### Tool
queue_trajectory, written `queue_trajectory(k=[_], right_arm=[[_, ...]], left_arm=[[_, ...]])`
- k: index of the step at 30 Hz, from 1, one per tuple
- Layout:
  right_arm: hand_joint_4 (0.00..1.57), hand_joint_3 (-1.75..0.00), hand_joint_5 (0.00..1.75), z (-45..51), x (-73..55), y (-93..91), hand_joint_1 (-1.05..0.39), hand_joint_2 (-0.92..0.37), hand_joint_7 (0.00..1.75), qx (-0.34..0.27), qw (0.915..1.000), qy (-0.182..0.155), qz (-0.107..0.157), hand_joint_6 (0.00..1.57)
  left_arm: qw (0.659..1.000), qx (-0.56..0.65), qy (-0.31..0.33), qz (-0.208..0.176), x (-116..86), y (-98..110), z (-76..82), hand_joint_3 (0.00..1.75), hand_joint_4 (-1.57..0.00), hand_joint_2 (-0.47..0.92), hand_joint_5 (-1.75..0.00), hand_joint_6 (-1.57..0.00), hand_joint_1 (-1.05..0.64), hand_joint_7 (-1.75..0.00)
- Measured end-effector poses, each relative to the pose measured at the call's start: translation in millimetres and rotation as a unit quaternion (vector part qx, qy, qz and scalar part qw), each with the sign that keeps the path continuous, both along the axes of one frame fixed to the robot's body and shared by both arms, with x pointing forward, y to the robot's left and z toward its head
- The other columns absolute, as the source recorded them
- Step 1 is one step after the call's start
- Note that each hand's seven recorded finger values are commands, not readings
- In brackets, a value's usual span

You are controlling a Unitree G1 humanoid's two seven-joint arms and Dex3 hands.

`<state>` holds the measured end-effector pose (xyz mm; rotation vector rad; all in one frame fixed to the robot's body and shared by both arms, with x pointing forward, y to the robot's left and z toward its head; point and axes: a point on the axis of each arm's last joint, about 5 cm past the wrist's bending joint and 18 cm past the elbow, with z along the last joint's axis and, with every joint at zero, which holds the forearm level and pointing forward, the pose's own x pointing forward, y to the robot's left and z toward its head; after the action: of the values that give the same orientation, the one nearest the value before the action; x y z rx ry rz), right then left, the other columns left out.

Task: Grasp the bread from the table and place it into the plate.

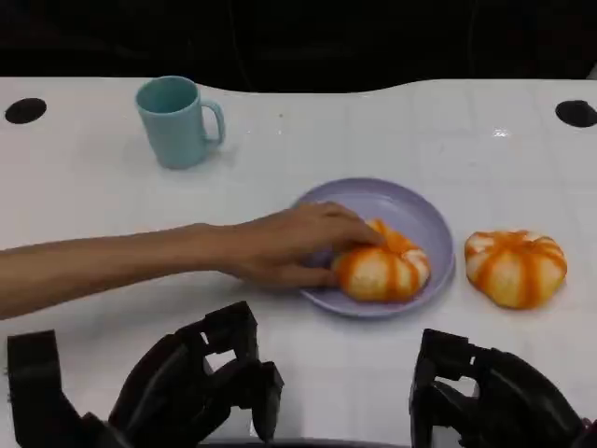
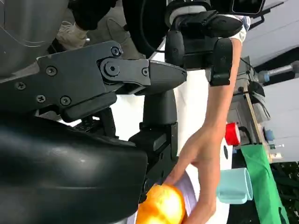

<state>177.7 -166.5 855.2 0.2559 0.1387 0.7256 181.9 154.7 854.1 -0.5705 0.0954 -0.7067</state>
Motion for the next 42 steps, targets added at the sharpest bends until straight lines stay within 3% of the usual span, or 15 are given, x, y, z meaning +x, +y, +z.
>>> queue_trajectory(k=[42], right_arm=[[0.61,-0.48,1.75,0.3,1.7,0.6,-0.49,-0.92,1.70,0.001,1.0000,-0.003,0.002,0.44]], left_arm=[[1.000,0.000,0.002,-0.001,0.5,0.9,0.2,0.19,-0.90,0.92,-1.75,-0.69,-0.66,-1.75]])
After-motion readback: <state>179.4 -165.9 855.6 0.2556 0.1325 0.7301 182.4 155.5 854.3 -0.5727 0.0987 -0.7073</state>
